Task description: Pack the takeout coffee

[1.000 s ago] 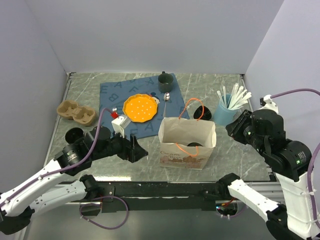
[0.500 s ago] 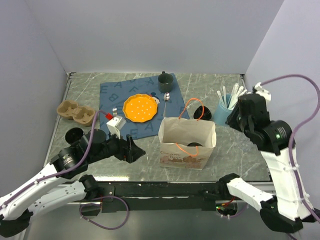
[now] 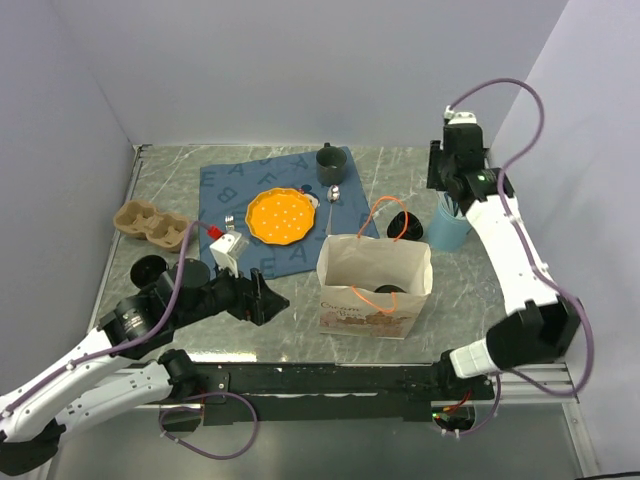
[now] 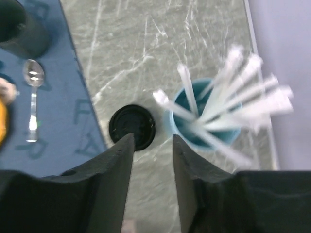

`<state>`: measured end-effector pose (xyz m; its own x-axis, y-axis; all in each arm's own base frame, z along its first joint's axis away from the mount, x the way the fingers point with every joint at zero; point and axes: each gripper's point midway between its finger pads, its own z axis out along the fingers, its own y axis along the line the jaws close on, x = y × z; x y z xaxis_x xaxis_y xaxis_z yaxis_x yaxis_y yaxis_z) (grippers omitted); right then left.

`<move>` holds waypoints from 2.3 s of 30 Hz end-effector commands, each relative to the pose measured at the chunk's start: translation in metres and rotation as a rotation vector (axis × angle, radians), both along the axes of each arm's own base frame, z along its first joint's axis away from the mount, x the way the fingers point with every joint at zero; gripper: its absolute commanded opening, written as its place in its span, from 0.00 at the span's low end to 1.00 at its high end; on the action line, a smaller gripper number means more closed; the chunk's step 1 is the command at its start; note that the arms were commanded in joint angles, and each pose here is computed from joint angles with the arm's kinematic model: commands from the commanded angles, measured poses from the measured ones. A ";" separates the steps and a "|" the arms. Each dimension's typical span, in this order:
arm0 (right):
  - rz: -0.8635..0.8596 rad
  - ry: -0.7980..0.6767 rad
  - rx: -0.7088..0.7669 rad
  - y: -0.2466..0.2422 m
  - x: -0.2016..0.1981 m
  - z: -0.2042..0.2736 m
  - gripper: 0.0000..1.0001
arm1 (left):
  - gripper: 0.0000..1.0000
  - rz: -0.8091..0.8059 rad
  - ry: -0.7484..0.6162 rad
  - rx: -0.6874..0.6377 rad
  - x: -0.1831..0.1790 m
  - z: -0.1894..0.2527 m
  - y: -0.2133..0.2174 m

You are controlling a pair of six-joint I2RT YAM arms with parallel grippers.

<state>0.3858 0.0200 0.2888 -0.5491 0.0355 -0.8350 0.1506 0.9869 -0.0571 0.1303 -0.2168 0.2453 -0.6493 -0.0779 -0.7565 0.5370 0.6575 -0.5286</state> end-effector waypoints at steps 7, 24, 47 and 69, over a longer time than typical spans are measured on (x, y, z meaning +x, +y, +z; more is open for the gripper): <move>0.120 0.161 -0.248 -0.017 0.063 -0.062 0.44 | 0.91 0.029 -0.011 -0.022 -0.002 0.017 0.008; 0.015 0.139 -0.352 -0.045 0.054 -0.015 0.01 | 0.92 0.070 -0.039 -0.018 0.002 0.023 0.018; -0.025 -0.156 0.041 -0.010 -0.066 0.165 0.00 | 0.95 0.115 -0.084 -0.133 0.015 0.061 0.008; 0.753 -0.554 0.701 0.120 -0.234 0.246 0.00 | 0.98 0.102 -0.183 -0.040 0.031 0.093 0.004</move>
<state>0.1745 0.1105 0.5401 -0.0864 0.4024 -0.9114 -0.5161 0.7644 0.3864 0.1560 -0.2164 0.3180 -0.5396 -0.1579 -0.8270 0.5412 0.6874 -0.4843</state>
